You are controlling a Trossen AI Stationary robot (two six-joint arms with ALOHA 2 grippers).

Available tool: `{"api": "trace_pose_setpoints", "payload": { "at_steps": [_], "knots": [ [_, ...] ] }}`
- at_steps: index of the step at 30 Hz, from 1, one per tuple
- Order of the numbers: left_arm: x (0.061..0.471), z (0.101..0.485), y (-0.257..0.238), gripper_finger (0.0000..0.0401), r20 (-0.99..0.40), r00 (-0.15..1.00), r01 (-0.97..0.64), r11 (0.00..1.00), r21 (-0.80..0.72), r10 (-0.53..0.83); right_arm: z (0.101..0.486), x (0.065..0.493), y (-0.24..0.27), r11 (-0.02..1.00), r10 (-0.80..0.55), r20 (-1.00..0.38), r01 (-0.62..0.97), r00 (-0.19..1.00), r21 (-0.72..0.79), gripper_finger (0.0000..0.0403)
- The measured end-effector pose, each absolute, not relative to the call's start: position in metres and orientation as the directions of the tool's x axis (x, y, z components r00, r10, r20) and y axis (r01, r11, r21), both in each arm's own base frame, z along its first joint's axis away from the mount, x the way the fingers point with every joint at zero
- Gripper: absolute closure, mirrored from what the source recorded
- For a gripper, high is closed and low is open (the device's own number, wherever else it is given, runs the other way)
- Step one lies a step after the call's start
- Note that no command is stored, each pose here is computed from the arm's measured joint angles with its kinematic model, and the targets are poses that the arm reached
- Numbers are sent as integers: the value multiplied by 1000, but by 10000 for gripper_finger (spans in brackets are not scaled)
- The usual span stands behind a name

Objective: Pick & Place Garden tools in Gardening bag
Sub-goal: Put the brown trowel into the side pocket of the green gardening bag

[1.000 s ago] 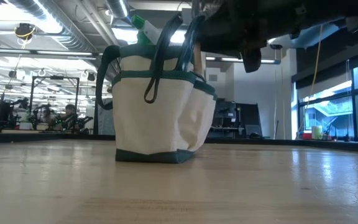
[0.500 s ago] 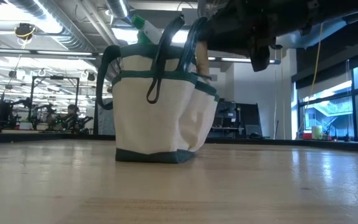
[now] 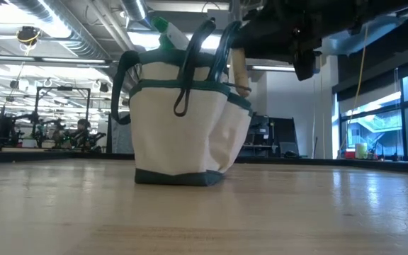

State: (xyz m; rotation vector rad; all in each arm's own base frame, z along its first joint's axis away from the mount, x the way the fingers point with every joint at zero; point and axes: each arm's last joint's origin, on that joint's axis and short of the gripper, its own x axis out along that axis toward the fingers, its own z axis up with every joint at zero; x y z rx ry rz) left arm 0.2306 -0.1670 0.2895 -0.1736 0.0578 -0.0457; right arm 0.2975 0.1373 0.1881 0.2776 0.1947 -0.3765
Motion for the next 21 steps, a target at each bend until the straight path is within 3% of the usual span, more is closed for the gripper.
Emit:
{"api": "trace_pose_setpoints", "payload": {
  "at_steps": [14, 21],
  "knots": [
    [231, 290, -166, 230, -54, 998, 35, 984, -174, -45, 178, 297, 131, 868, -335, -320, 422, 886, 260, 337],
    [231, 290, -166, 230, -54, 998, 35, 984, -174, -45, 174, 301, 131, 855, -363, -294, 441, 884, 273, 338]
  ]
}}
